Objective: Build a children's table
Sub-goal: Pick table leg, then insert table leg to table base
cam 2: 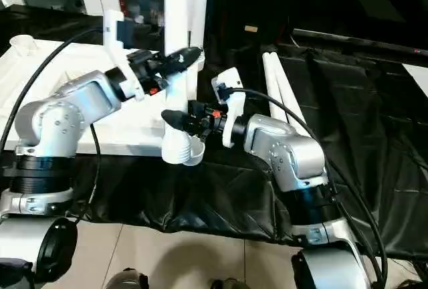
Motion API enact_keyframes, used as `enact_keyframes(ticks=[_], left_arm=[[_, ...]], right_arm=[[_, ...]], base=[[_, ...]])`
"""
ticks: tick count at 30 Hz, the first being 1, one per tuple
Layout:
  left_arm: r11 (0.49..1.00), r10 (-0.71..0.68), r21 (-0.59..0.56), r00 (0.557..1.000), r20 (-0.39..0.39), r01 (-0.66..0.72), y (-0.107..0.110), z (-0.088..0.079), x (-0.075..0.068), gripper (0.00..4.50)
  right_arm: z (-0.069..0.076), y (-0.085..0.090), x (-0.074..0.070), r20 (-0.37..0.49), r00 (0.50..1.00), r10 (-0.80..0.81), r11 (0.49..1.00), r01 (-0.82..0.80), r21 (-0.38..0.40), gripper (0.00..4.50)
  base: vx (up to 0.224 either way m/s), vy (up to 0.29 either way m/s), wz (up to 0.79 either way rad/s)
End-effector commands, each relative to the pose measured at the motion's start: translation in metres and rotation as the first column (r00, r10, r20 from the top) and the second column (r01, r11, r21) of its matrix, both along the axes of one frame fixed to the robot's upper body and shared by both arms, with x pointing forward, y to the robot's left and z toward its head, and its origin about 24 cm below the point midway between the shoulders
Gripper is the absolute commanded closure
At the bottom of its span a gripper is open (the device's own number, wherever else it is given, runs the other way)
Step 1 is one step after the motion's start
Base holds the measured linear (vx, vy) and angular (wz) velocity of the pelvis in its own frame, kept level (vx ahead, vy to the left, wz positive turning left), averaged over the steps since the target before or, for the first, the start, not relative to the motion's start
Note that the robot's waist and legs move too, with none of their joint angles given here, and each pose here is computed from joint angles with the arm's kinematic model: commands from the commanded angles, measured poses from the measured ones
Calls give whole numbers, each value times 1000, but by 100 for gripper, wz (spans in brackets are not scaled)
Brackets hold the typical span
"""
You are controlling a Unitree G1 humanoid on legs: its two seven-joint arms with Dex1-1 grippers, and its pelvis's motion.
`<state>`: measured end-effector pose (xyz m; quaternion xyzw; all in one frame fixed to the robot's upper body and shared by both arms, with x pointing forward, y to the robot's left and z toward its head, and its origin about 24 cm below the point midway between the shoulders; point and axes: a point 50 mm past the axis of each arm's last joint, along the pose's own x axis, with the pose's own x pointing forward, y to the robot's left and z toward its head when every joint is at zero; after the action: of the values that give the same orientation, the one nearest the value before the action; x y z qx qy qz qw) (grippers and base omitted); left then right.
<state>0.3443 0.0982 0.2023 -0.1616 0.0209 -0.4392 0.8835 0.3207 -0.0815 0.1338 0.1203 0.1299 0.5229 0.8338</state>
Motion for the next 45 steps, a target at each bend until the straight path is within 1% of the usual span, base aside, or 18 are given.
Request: enact_keyframes(ticks=[1,5,9,16,24,25,29,30,31,33,35,37,38,39,40,42,44,45], left_arm=[[1000,1,30,998,65,-2,-7,11,-4,268],[999,1,41,997,78,-4,-10,12,-5,268],[998,-38,44,995,89,34,-15,12,-8,268],[994,-103,55,990,93,98,-20,12,-12,268],[990,-127,66,988,93,121,-22,12,-14,268],[990,-129,66,987,93,123,-22,12,-14,268],[990,-129,67,987,94,123,-21,12,-14,268],[990,-130,67,987,94,124,-21,12,-14,268],[990,-129,64,987,93,124,-20,12,-13,268],[990,-132,65,987,92,127,-20,12,-13,268],[989,-139,69,986,94,133,-19,12,-14,268],[988,-145,65,985,92,139,-20,12,-14,268],[990,-130,63,988,89,124,-20,12,-13,233],[991,-125,63,988,88,119,-20,12,-13,212],[992,-121,54,989,82,117,-20,12,-12,198],[992,-122,43,989,81,119,-20,12,-12,198],[997,-72,15,992,101,71,-17,15,-8,165],[1000,-26,-1,992,127,26,-14,18,-4,152]], right_arm=[[-3,-4,4,-49,998,-35,999,33,-35,157],[-4,-3,6,-59,997,-40,998,37,-52,157],[-6,-2,4,-83,996,-17,998,12,-67,157],[-8,-1,1,-115,993,27,998,-34,-59,157],[-9,-1,-1,-125,991,48,997,-55,-55,157],[-9,-1,-1,-126,991,49,997,-57,-55,185],[-9,-2,-2,-132,990,54,997,-62,-56,211],[-9,-2,-2,-132,990,54,996,-62,-56,211],[-10,-1,-2,-127,990,58,996,-66,-61,232],[-10,-1,-2,-123,991,60,996,-68,-63,235],[-11,-1,-3,-120,991,58,996,-66,-67,250],[-13,0,-2,-114,992,44,995,-54,-82,250],[-13,0,-2,-111,993,41,995,-51,-88,256],[-13,0,-2,-109,993,40,995,-50,-90,256],[-13,0,-2,-105,994,41,994,-51,-92,257],[-13,1,-2,-103,994,35,995,-45,-93,257],[-14,0,1,-94,996,-1,996,-8,-93,257],[-13,-1,3,-89,996,-25,997,18,-79,258]], base=[[0,0,0],[0,0,0],[0,0,0],[0,0,0],[0,0,0],[0,0,0],[0,0,0],[0,0,0],[0,0,0],[0,0,0],[0,0,0],[0,0,0],[0,0,0],[0,0,0],[0,0,0],[0,0,0],[0,0,0],[0,0,0]])
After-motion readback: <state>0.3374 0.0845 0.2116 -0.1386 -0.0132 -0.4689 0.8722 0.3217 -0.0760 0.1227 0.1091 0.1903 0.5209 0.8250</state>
